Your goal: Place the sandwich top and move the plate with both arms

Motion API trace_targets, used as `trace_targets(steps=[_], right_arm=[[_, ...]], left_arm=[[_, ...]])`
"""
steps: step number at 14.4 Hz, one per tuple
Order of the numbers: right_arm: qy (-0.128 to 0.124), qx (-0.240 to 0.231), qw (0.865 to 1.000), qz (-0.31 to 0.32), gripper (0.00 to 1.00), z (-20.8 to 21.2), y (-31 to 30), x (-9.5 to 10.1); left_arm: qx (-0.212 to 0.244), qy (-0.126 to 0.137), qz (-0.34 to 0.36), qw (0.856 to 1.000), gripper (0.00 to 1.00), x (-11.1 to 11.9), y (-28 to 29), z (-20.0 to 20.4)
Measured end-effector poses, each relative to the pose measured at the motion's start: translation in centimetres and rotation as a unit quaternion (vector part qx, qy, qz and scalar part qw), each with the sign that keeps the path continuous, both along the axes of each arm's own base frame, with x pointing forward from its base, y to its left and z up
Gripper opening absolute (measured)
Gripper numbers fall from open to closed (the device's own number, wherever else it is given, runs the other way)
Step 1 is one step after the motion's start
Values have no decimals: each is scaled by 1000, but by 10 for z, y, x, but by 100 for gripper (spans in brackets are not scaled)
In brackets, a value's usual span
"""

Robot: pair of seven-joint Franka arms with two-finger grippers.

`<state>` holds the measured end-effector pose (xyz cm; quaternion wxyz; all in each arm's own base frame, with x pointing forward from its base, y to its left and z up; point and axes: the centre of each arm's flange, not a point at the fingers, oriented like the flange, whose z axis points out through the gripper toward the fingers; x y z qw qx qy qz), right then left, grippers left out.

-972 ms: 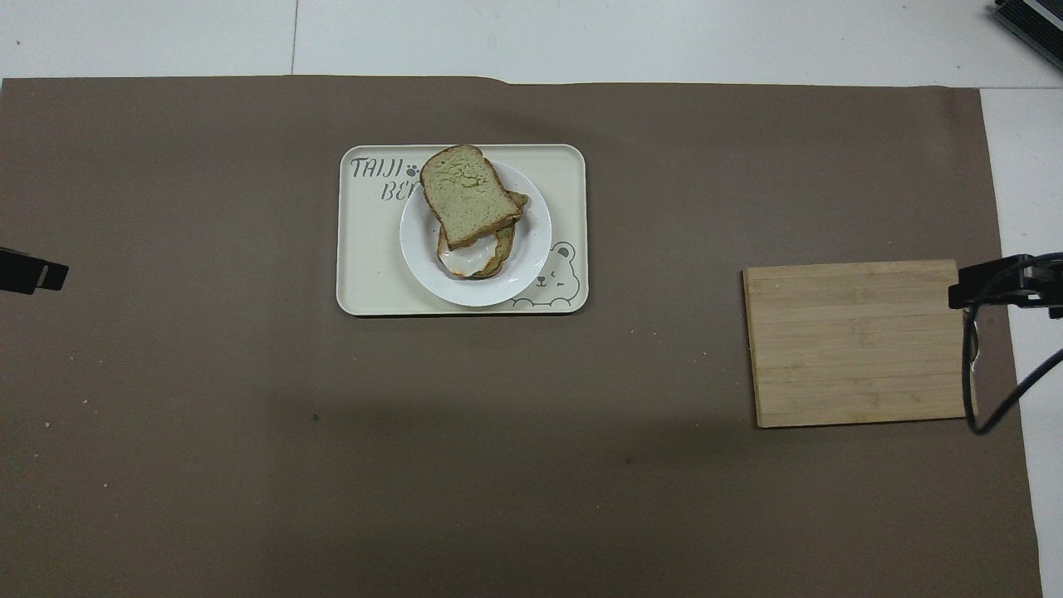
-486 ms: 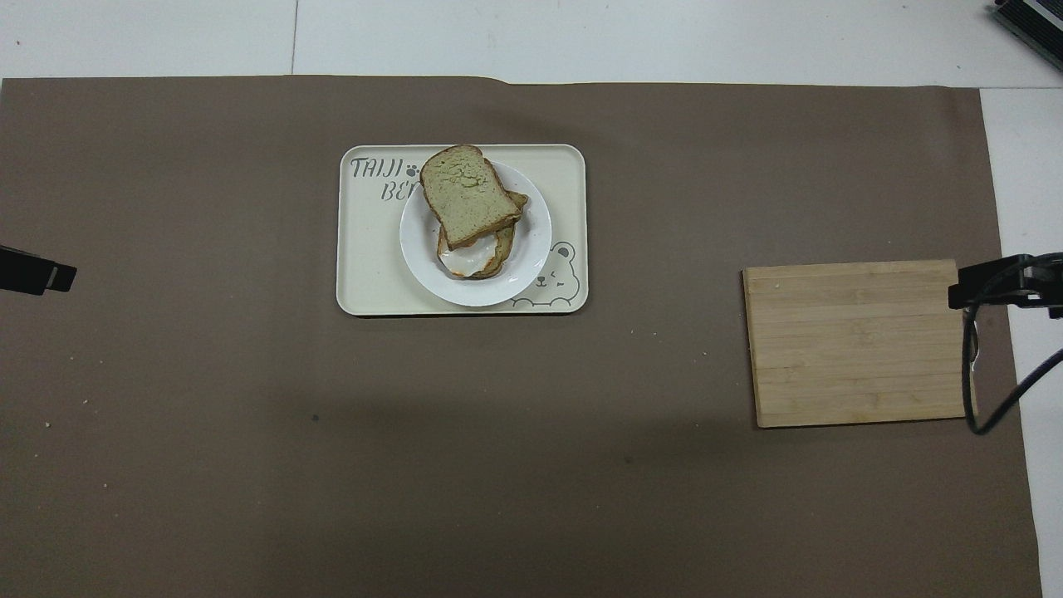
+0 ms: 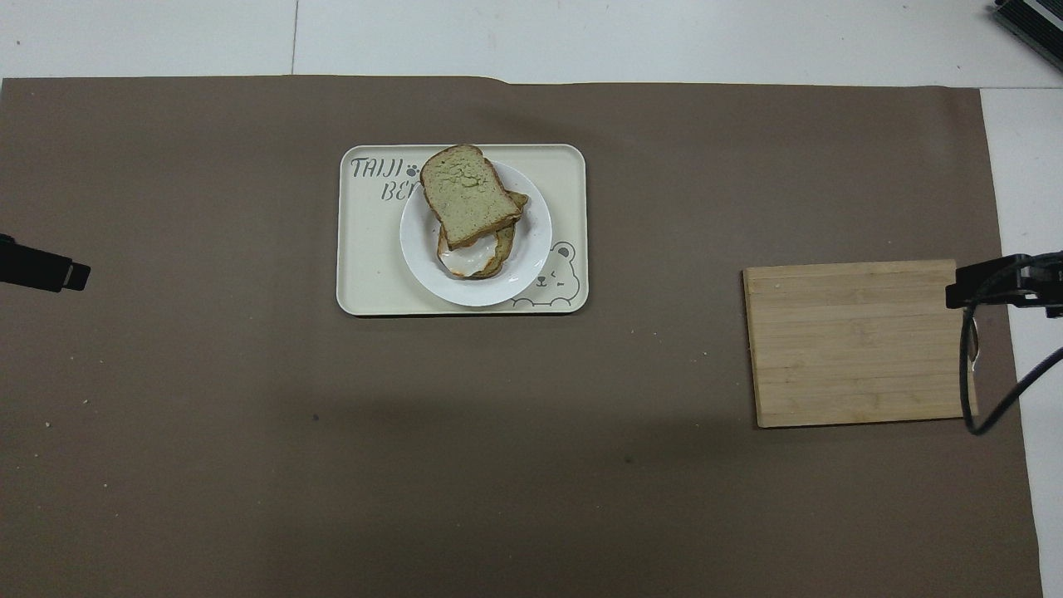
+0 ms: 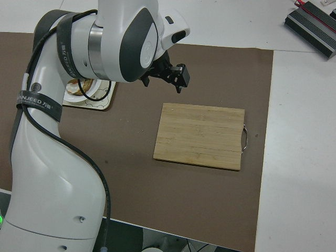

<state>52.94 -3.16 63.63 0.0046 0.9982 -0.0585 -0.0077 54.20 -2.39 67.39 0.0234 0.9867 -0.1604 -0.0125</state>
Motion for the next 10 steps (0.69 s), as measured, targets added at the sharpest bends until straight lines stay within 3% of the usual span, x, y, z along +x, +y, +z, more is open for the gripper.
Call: trace_targets(steps=[4, 10], right_arm=[[0, 0, 1000, 0, 100, 0, 0, 0], [0, 0, 1000, 0, 100, 0, 0, 0]], left_arm=[[17, 23, 2, 1000, 100, -12, 3, 3], [20, 22, 8, 1000, 100, -19, 5, 10]])
